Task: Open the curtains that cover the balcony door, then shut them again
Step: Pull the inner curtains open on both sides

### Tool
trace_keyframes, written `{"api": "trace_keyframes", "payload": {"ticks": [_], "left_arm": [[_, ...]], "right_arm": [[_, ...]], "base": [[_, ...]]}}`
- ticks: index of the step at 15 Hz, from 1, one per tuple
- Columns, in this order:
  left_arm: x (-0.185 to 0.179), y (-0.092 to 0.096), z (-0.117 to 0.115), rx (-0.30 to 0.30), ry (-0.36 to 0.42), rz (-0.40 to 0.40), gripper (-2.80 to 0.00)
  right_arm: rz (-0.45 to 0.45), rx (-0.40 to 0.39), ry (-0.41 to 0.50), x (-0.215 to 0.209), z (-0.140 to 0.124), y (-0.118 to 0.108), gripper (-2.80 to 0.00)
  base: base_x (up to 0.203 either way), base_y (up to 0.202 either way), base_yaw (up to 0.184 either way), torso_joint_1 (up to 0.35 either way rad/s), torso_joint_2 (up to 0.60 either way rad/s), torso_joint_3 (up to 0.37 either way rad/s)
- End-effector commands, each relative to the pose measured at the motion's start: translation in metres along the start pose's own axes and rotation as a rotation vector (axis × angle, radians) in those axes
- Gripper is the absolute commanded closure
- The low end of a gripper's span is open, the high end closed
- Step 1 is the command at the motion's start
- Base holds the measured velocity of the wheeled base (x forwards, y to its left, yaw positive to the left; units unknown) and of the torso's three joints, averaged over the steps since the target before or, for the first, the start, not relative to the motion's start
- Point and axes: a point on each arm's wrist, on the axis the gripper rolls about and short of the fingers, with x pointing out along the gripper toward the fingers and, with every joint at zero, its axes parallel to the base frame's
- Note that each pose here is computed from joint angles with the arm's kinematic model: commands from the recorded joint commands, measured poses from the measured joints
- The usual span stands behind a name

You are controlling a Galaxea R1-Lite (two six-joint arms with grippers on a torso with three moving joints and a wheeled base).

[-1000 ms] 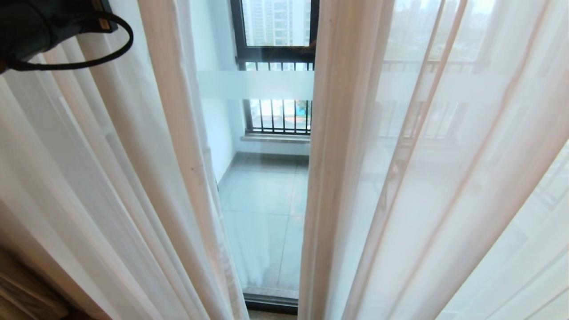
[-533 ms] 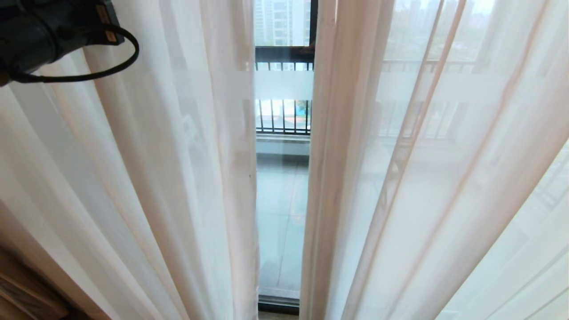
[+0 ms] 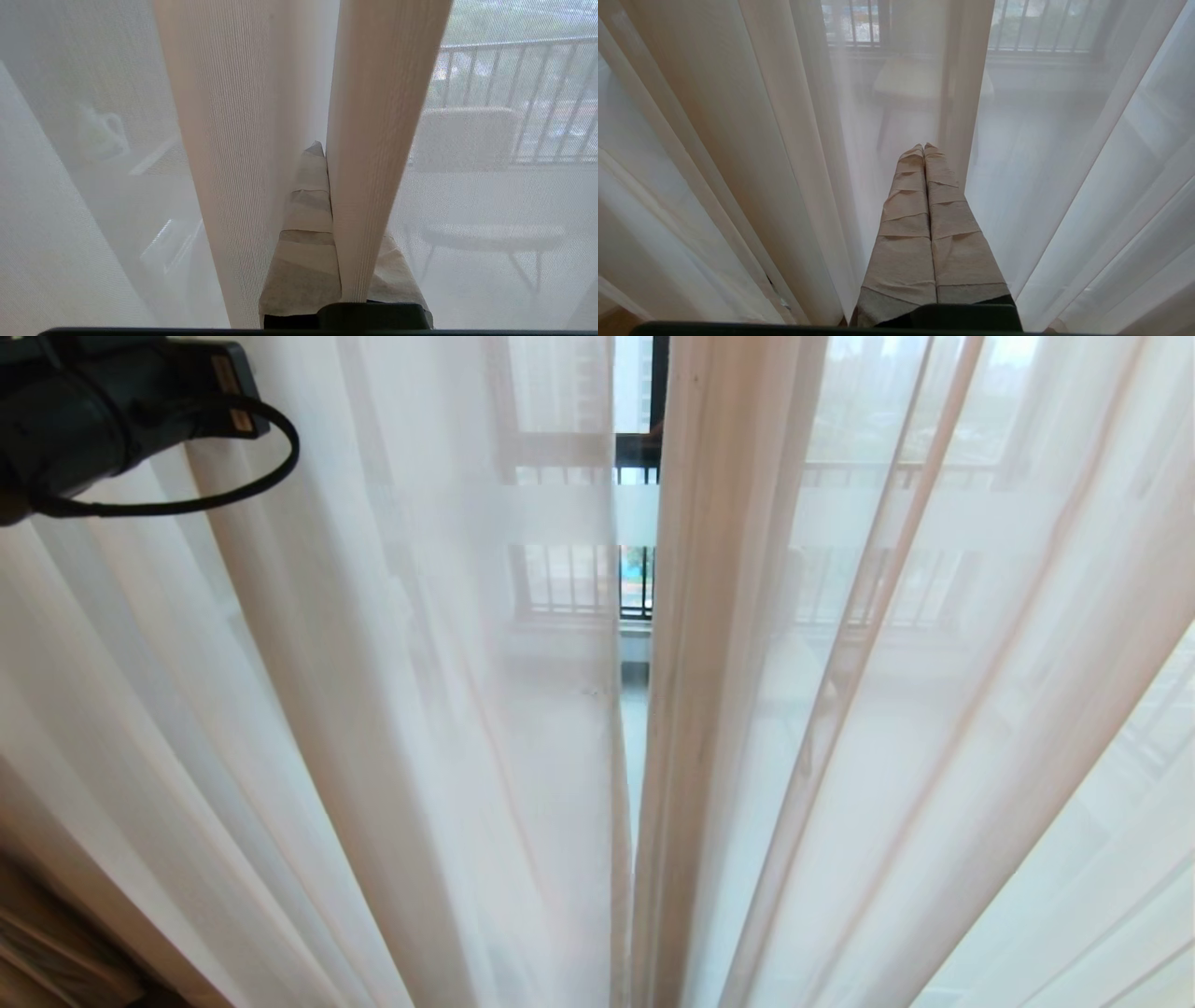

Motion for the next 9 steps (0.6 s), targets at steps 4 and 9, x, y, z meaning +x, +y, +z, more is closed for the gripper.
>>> {"api": "trace_keyframes", "payload": {"ticks": [4,9], "left_arm": [[0.0017,0.0001,-0.0021,-0.009,0.005,0.004,0.0],[0.0018,-0.0001,-0.0038,-0.009,0.011,0.003,0.0]], "right_arm": [[0.0,0.0,0.0,0.0,0.0,0.0,0.0],[0.0,0.0,0.0,0.0,0.0,0.0,0.0]], "base": [[0.0,0.0,0.0,0.0,0.0,0.0],[0.0,0.015,-0.001,0.0,0.0,0.001]]}}
